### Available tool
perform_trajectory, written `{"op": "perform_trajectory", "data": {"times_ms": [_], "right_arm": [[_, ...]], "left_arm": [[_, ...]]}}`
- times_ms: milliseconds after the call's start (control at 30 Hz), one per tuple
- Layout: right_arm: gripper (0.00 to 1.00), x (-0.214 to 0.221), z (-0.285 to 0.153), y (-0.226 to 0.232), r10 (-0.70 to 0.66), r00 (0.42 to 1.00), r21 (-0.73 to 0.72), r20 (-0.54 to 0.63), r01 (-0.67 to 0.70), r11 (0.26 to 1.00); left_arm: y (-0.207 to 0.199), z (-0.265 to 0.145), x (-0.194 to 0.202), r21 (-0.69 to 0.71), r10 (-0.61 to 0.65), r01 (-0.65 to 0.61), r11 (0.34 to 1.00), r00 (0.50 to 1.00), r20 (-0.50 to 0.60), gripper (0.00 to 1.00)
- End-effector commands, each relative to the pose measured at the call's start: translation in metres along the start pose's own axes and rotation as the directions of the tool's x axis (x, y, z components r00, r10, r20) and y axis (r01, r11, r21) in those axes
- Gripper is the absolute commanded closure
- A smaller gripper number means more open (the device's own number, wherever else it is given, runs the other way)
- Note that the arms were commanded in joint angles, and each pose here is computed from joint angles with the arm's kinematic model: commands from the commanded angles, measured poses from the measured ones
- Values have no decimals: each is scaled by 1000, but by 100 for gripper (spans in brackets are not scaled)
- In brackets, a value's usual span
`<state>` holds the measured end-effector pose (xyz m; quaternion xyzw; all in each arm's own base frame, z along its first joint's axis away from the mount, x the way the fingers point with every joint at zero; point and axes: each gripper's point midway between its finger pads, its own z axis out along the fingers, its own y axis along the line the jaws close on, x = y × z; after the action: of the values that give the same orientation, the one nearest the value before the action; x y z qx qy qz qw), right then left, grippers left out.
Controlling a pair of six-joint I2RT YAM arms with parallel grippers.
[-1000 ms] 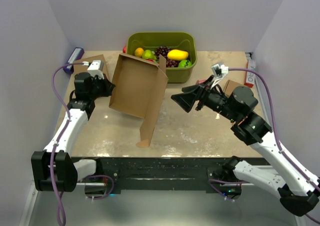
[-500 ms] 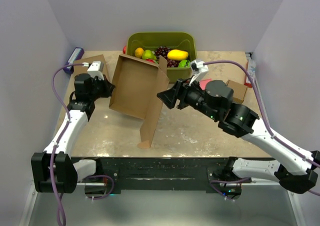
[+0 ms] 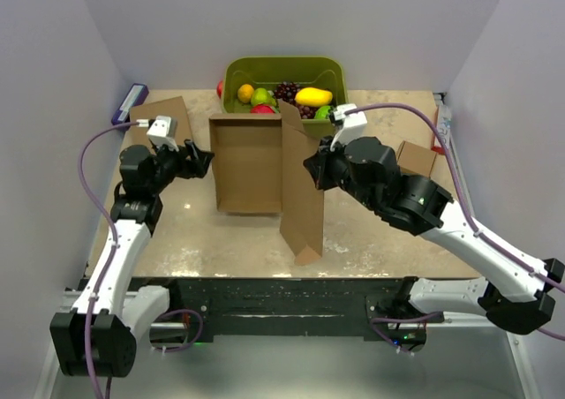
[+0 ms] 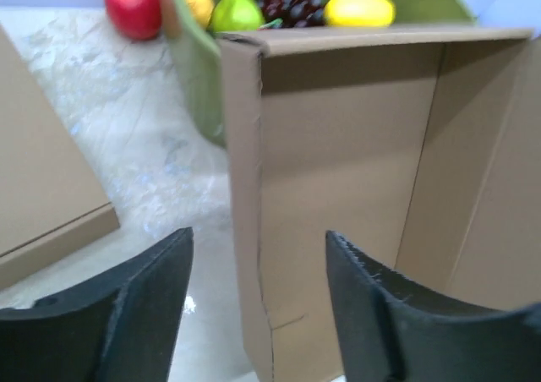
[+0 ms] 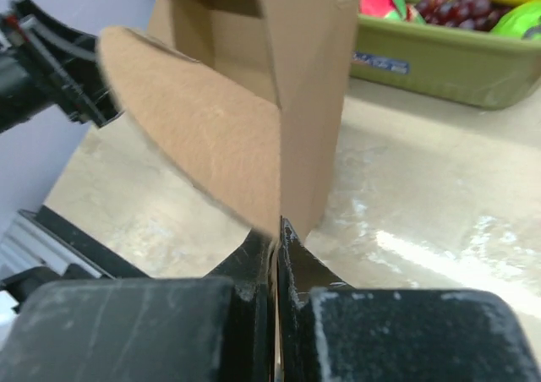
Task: Fold the paper box
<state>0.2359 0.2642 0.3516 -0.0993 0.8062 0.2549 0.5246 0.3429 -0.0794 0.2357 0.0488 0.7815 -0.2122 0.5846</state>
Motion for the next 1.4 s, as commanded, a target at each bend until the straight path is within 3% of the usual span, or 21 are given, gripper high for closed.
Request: {"op": "perform_trajectory", "data": {"times_ms": [0, 133, 267, 333, 467, 800, 967, 1233, 1333, 1367], "right_arm": [[100, -52, -19, -4, -101, 988, 44, 117, 96, 994], [100, -50, -8, -4, -264, 964, 55, 33, 262, 964], [100, -50, 4, 9, -420, 906, -79, -43, 416, 906], [100, -49, 1, 24, -469, 881, -200, -55, 451, 870], [100, -47, 10, 25, -558, 827, -298, -66, 518, 802], [100, -60, 25, 7, -647, 760, -388, -65, 578, 718], [100, -60, 32, 7, -663, 746, -420, -60, 584, 695], [100, -46, 34, 9, -678, 733, -476, -63, 575, 666], [100, -41, 37, 9, -685, 726, -492, -68, 573, 656], [100, -40, 40, 7, -689, 721, -492, -73, 575, 654]], "left_arm": [[-25, -18, -33, 94, 81, -95, 991, 986, 144, 20], [-42, -32, -52, 142, 132, -165, 976, 968, 215, 14], [-63, -40, -77, 207, 207, -276, 939, 931, 300, 12], [-82, -44, -87, 287, 235, -339, 896, 910, 341, 12], [-123, -40, -96, 429, 314, -459, 778, 875, 368, 12], [-161, -61, -160, 386, 438, -714, 584, 678, 590, 0], [-171, -42, -152, 502, 417, -683, 531, 726, 546, 0], [-179, -16, -133, 519, 428, -677, 522, 734, 527, 0], [-182, -8, -122, 573, 407, -646, 505, 763, 502, 3], [-183, -5, -119, 587, 401, -638, 499, 770, 497, 8]]}}
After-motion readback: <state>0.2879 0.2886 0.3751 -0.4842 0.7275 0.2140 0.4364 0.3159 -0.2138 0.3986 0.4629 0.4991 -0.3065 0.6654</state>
